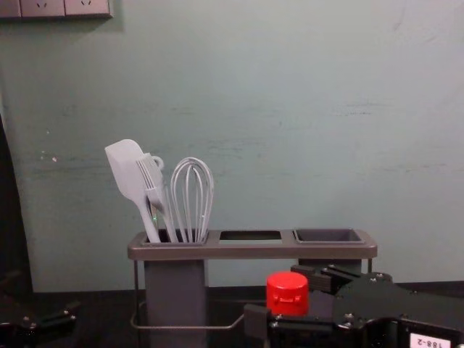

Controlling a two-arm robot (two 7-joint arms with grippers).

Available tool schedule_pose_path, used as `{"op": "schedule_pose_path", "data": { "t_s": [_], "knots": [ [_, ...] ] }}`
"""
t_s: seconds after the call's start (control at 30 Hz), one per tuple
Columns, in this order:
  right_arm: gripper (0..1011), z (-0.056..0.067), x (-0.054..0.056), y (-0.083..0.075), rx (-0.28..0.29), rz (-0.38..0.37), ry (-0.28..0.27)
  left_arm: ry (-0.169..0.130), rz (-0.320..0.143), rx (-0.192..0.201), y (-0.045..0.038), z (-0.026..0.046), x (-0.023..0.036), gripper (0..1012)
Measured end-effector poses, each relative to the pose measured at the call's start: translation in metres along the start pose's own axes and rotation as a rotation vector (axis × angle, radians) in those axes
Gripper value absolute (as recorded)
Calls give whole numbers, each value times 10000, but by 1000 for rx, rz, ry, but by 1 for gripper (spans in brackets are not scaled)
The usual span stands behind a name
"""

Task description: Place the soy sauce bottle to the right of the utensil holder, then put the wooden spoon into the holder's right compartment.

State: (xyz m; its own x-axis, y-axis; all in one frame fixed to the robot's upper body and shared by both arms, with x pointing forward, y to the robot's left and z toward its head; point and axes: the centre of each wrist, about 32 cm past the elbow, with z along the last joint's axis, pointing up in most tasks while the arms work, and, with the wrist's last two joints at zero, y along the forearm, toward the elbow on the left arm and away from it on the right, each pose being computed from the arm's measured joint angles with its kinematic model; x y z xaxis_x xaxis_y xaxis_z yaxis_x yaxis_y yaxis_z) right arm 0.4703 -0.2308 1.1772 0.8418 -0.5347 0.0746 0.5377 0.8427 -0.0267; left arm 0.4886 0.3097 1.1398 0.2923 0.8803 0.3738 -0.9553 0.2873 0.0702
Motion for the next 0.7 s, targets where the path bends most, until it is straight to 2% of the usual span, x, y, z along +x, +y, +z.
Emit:
{"op": "schedule_pose_path", "data": {
  "t_s": [0.27,0.5,0.53,0.7],
  "knots": [
    [985,2,-1,-1,1,0,-1,0,0,0,0,0,0,1011],
    [836,3,-1,-4,1,0,-1,0,0,0,0,0,0,1011],
    [772,3,-1,-5,1,0,-1,0,0,0,0,0,0,1011],
    [638,3,0,-6,1,-1,-1,0,0,0,0,0,0,1011]
  ]
}}
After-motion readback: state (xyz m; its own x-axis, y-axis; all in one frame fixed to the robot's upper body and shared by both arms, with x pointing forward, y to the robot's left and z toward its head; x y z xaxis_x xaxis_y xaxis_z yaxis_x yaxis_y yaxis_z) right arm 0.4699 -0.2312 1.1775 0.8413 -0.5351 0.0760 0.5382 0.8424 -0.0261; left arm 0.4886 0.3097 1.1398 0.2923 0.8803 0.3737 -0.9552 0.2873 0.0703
